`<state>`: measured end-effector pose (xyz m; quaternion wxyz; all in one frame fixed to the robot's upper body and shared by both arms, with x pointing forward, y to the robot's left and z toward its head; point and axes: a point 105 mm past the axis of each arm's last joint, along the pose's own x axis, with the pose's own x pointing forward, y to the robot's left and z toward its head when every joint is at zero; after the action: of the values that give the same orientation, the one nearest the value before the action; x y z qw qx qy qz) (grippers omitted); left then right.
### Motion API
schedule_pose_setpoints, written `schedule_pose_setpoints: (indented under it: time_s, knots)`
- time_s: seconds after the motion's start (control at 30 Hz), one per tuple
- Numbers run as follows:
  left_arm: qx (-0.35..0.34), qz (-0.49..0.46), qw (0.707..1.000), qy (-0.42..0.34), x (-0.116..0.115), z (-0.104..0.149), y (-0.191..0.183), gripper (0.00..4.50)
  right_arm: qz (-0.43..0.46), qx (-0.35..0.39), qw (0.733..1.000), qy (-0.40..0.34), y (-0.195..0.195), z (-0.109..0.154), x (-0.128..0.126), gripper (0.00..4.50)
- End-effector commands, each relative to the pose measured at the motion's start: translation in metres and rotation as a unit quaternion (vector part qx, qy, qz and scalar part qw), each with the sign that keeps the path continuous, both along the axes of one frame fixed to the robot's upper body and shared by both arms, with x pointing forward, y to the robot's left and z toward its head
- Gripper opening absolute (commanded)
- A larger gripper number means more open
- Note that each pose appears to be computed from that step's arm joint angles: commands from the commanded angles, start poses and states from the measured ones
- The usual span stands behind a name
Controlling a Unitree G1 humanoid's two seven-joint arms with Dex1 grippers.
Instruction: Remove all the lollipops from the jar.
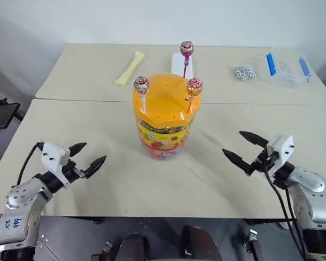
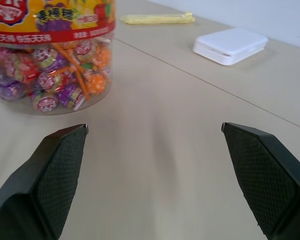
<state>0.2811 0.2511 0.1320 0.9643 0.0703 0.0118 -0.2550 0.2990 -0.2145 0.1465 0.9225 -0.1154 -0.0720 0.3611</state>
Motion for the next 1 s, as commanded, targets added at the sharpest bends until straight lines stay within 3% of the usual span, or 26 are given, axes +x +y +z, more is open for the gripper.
schedule_pose_setpoints:
  time_s: [0.03,0.2,0.27,0.33,0.4,0.53,0.77,1.0]
  knots:
    - [0.028,-0.024,0.999,-0.017,0.001,0.008,-0.003,4.5,0.028,0.012,0.999,-0.013,0.006,0.011,-0.007,4.49]
    - [-0.013,-0.062,0.997,-0.037,0.006,0.028,-0.009,4.5,0.045,0.045,0.997,-0.033,0.008,0.031,-0.021,4.49]
    - [-0.014,-0.086,0.994,-0.058,0.009,0.04,-0.007,4.5,0.058,0.07,0.993,-0.069,0.008,0.047,-0.034,4.49]
    - [-0.056,-0.12,0.989,-0.073,0.012,0.06,-0.006,4.5,0.089,0.111,0.983,-0.112,0.008,0.066,-0.055,4.49]
    - [-0.117,-0.169,0.975,-0.084,0.014,0.082,-0.012,4.5,0.11,0.129,0.975,-0.147,0.009,0.083,-0.073,4.49]
    - [-0.151,-0.287,0.943,-0.073,0.009,0.111,-0.039,4.5,0.107,0.134,0.97,-0.174,0.015,0.102,-0.089,4.49]
    - [-0.113,-0.419,0.895,-0.098,0.005,0.153,-0.085,4.5,0.116,0.144,0.964,-0.19,0.026,0.108,-0.113,4.49]
    - [-0.095,-0.494,0.857,-0.114,0.007,0.169,-0.125,4.5,0.13,0.153,0.955,-0.219,0.041,0.121,-0.118,4.49]
